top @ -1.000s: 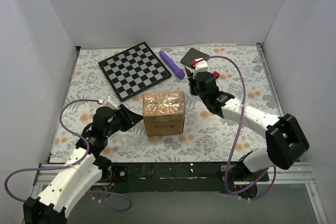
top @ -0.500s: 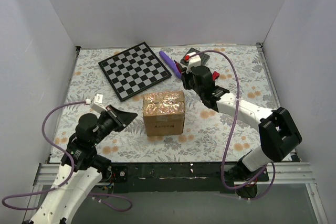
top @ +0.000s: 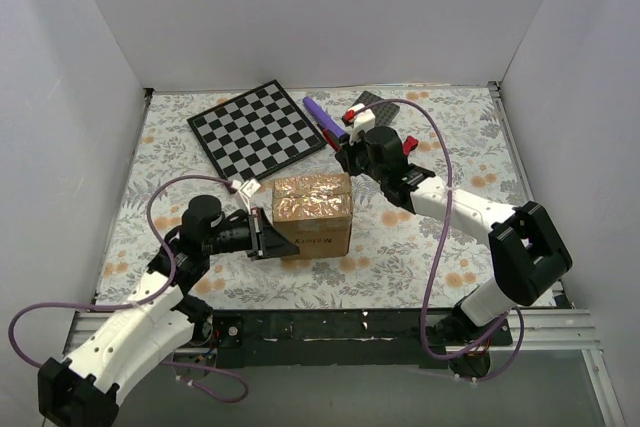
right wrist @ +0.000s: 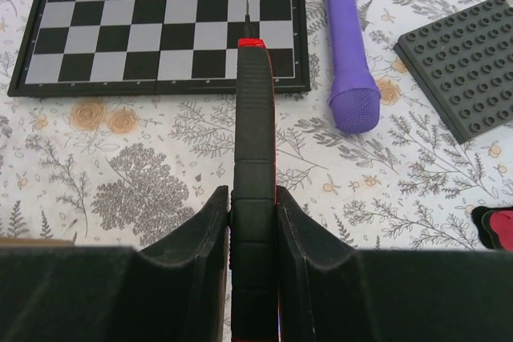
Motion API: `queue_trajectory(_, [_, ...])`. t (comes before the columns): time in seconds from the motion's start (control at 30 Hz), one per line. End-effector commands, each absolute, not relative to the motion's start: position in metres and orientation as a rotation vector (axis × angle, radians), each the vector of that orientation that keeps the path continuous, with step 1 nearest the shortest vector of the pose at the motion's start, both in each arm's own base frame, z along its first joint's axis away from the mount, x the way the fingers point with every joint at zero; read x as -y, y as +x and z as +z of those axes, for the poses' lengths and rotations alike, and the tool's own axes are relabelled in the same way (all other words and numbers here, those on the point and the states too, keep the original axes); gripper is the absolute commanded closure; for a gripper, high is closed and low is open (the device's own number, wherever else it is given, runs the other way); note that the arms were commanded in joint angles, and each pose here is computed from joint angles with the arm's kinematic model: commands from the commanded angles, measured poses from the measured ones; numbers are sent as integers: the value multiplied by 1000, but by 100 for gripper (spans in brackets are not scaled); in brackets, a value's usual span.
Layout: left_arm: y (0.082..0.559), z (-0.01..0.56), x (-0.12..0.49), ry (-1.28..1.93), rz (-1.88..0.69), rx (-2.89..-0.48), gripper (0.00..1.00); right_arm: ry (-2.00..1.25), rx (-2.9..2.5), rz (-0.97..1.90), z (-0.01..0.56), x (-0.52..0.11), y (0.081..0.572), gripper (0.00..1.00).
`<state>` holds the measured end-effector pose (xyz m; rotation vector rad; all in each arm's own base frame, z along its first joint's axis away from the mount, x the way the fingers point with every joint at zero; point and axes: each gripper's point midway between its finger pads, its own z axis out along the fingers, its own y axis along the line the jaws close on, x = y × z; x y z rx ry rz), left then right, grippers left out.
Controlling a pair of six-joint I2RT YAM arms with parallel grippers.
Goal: Unpack the express box
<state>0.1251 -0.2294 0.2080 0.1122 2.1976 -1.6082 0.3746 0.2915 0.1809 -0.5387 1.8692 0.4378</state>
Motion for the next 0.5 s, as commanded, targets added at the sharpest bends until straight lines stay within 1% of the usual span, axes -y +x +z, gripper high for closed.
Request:
queue_trajectory(0.0, [134,189,238,138,-1571,-2243,100,-543,-1774,520,209,-296,365,99])
queue_trajectory(0.1, [149,166,235,38,-1462,-2320,100,-560,-1770,567,212,-296,351,99])
queue_trajectory(0.13, [157,153,230,-29,-1373,-2361,100,-570,-1784,572,204,-294,345,99])
queue_trajectory(0.27, [166,118,219,-115,-1199,-2494,100,-621,-1786,582,201,-294,321,99])
queue_trajectory(0.47, [185,96,207,-250,-1030,-2524,100,-644,-1771,599,200,-290,292,99])
